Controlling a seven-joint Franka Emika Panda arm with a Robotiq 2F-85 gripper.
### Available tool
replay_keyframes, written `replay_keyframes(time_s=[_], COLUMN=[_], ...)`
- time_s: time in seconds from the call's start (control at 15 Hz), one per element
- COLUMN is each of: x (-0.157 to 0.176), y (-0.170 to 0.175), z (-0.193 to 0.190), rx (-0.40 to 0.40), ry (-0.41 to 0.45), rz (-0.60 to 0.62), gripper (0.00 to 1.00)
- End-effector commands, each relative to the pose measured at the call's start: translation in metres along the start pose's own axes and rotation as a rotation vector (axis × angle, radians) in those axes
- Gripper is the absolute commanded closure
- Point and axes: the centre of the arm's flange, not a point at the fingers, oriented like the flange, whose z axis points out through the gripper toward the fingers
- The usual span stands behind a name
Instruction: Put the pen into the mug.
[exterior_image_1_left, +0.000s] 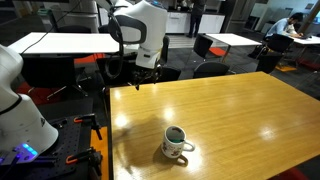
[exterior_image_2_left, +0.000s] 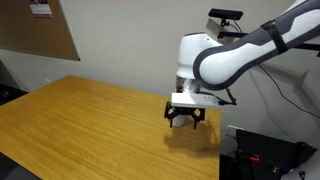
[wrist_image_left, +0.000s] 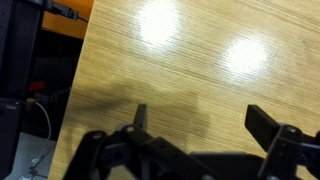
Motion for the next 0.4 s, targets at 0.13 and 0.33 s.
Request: replay_keyframes(time_s=[0.13,0.33], x=[-0.004,-0.004], y=[0.011,0.008], z=[-0.006,0.004], rx=[-0.064,-0.063], ry=[-0.060,-0.038], rz=[-0.073,-0.059], gripper=[0.00,0.00])
